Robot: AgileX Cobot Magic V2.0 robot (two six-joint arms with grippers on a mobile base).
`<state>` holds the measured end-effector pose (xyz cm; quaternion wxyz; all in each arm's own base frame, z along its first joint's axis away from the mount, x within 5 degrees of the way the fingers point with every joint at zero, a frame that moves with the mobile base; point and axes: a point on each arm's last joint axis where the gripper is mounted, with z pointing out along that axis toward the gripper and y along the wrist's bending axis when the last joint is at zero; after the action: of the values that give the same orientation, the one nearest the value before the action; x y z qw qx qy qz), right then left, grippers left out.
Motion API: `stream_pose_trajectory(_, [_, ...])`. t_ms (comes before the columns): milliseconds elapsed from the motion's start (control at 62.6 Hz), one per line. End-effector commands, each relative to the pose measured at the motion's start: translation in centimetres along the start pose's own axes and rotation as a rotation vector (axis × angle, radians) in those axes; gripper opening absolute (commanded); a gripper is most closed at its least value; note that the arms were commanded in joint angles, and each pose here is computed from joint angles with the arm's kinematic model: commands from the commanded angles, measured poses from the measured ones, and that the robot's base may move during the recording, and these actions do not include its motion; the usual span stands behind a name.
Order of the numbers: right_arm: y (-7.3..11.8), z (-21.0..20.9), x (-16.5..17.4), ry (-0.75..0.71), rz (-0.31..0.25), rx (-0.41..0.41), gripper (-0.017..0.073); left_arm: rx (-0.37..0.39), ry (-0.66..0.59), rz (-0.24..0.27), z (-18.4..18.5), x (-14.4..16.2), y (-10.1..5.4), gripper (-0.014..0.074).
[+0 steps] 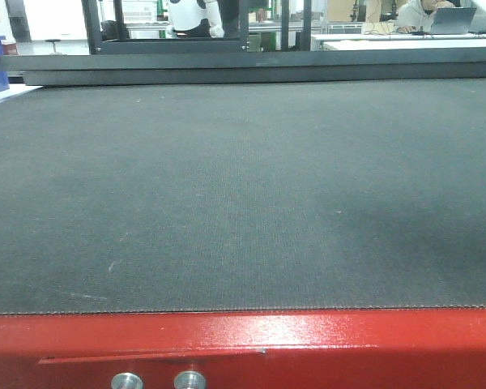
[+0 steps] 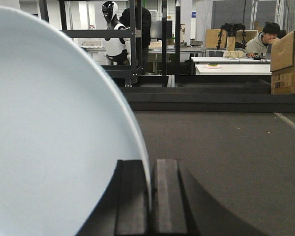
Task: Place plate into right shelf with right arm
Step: 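Lift the white plate upright off the table with the right gripper, then drive the base away from the table holding the plate in the right gripper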
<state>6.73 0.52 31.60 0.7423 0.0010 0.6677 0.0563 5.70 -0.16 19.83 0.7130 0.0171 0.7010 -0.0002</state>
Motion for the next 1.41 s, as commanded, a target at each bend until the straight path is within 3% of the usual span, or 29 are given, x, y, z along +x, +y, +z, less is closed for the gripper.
stream_pose_trajectory(0, [0.03,-0.06,-1.74,-0.111,-0.014,0.006,0.0054,-0.012,-0.089,-0.015,-0.08,-0.52,0.11,-0.0128])
stream_pose_trajectory(1390, [0.03,-0.06,-1.74,-0.111,-0.014,0.006,0.0054,-0.012,-0.089,-0.015,-0.08,-0.52,0.11,-0.0128])
